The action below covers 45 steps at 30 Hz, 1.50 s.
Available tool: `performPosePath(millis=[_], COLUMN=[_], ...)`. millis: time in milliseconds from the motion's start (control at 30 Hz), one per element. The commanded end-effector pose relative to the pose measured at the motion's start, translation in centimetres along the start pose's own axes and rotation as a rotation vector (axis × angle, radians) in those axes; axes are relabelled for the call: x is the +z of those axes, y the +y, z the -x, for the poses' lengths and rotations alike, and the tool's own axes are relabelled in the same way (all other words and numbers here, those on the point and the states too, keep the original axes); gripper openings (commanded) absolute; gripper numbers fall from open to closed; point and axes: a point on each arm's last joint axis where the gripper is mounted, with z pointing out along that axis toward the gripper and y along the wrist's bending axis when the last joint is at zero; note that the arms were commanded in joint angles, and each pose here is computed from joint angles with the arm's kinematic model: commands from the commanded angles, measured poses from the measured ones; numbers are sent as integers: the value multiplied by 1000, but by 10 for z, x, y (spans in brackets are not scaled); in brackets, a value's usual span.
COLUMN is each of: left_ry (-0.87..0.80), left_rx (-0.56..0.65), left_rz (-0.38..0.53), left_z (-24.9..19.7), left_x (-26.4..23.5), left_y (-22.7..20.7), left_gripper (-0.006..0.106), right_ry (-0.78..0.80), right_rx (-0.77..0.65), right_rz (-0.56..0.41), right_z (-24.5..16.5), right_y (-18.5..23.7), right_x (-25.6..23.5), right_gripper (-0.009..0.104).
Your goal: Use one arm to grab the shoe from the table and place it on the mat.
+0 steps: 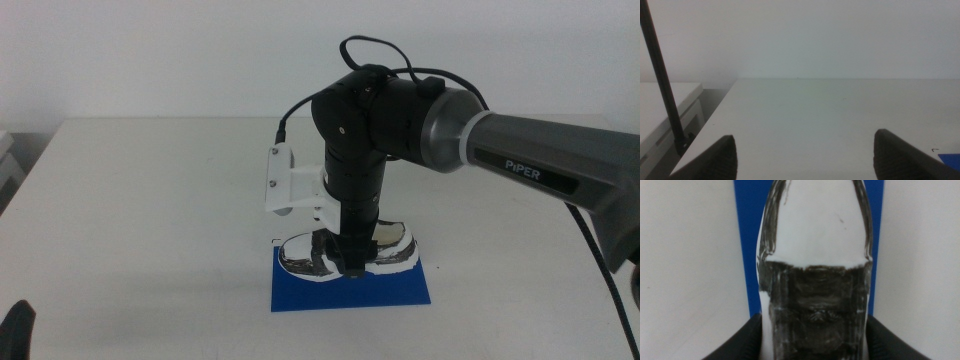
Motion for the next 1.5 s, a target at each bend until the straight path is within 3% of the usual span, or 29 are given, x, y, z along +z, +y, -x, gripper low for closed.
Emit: performPosePath(millis=[0,400,567,667,700,767,800,967,1100,1200,1333,1467], left_ry=[-82,-82,-82,-82,-82,-82,-82,-82,-82,-82,-82,-82], left_rx=[-25,-25,-25,-25,-25,-25,-25,-25,-25,-25,-25,-25], left_rz=[-3,-3,-3,-3,-3,-3,-3,-3,-3,-3,-3,-3], left_z=[6,6,6,6,6,6,6,6,6,6,6,6], left_x=[-1,-1,-1,-1,-1,-1,-1,-1,-1,-1,-1,-1], left_y=[0,0,0,0,0,0,0,0,0,0,0,0], left_gripper=[94,94,94,94,94,94,94,94,94,94,94,94], right_ry=[-59,-59,-61,-60,-60,-60,-60,-104,-171,-240,-415,-564], right_rx=[1,42,48,49,49,49,48,86,249,489,803,994], right_rz=[-76,-17,-9,-8,-8,-8,-8,-43,-148,-248,-373,-468], right_z=[-2,1,2,2,2,2,2,1,-15,-40,-91,-146], right_y=[-9,-12,-12,-12,-12,-12,-12,-12,-18,-22,-14,9], right_x=[-30,-1,5,6,6,6,6,-16,-61,-93,-133,-154], right_gripper=[-4,-3,4,15,27,39,57,76,77,76,73,72])
